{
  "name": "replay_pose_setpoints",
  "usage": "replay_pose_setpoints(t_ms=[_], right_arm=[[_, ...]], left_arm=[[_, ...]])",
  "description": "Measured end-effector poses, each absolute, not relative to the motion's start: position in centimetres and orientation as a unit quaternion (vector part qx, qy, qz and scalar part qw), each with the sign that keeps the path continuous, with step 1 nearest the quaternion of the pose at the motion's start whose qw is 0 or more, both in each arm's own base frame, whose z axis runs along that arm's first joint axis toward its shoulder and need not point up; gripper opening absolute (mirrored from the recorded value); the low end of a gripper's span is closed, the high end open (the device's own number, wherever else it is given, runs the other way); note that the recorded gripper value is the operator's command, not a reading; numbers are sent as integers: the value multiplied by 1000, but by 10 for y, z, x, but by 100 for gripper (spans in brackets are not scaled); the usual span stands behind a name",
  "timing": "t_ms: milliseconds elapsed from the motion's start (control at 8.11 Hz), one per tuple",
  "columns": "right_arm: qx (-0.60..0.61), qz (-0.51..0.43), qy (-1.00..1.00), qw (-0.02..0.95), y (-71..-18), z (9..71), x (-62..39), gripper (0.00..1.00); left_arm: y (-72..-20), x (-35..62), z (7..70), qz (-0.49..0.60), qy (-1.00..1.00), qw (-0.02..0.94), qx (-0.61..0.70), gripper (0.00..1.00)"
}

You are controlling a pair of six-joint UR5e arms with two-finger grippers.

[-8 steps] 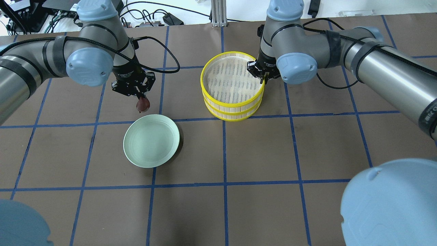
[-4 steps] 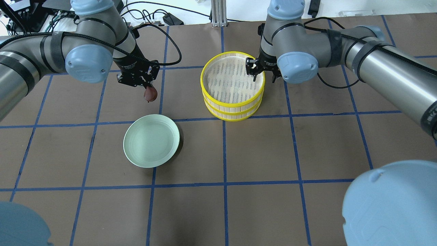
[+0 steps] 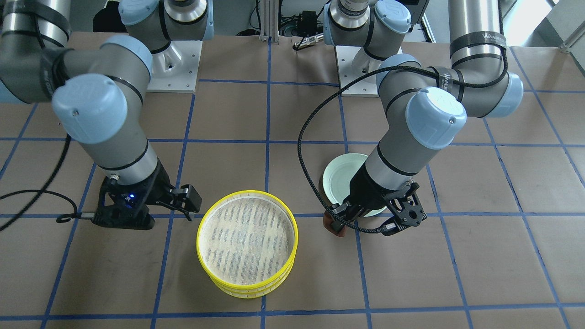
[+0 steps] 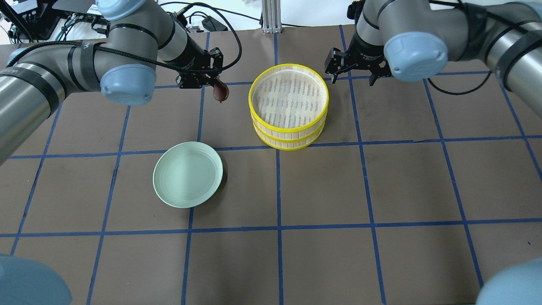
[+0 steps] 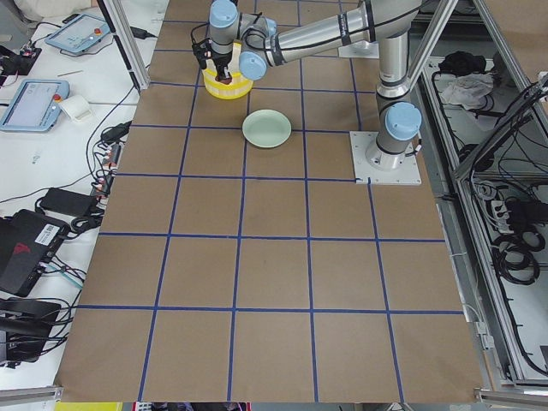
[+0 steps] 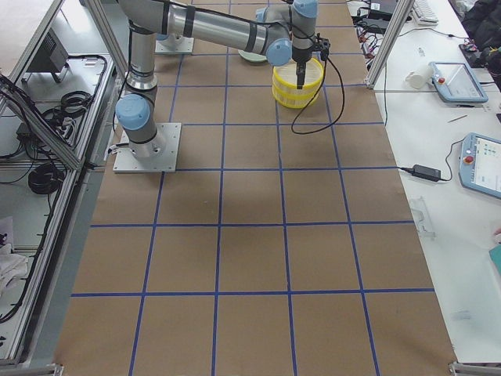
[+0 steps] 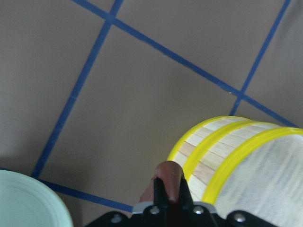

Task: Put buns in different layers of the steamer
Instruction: 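Carry the brown bun with the left gripper into the top steamer tier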

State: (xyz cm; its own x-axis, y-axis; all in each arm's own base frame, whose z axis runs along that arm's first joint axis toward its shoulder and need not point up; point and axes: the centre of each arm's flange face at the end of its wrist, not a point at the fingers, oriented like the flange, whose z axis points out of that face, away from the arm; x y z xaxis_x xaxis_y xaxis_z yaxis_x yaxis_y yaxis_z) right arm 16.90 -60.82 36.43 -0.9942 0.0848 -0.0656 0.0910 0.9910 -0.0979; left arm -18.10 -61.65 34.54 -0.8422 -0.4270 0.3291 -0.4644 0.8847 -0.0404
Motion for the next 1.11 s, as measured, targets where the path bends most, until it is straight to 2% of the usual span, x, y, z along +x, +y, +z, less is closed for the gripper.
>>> replay_pose_setpoints(t_ms=[247, 493, 863, 986, 1110], right_arm=[[9, -34, 999, 25, -582, 411, 132, 100], [-23, -18, 999, 24, -567, 433, 96, 100], [-35, -22, 999, 22, -544, 460, 99, 100], [-32, -28, 999, 22, -536, 470, 109, 100], [-25, -28, 999, 22, -531, 474, 117, 100]], left_arm=[[-618, -200, 354, 58, -935, 216, 277, 0], [-615, -221, 353, 27, -914, 266, 305, 0], [-619, -275, 329, 14, -900, 297, 317, 0], [-621, -287, 319, 10, -900, 299, 317, 7], [-621, -294, 313, 6, -901, 299, 316, 28]])
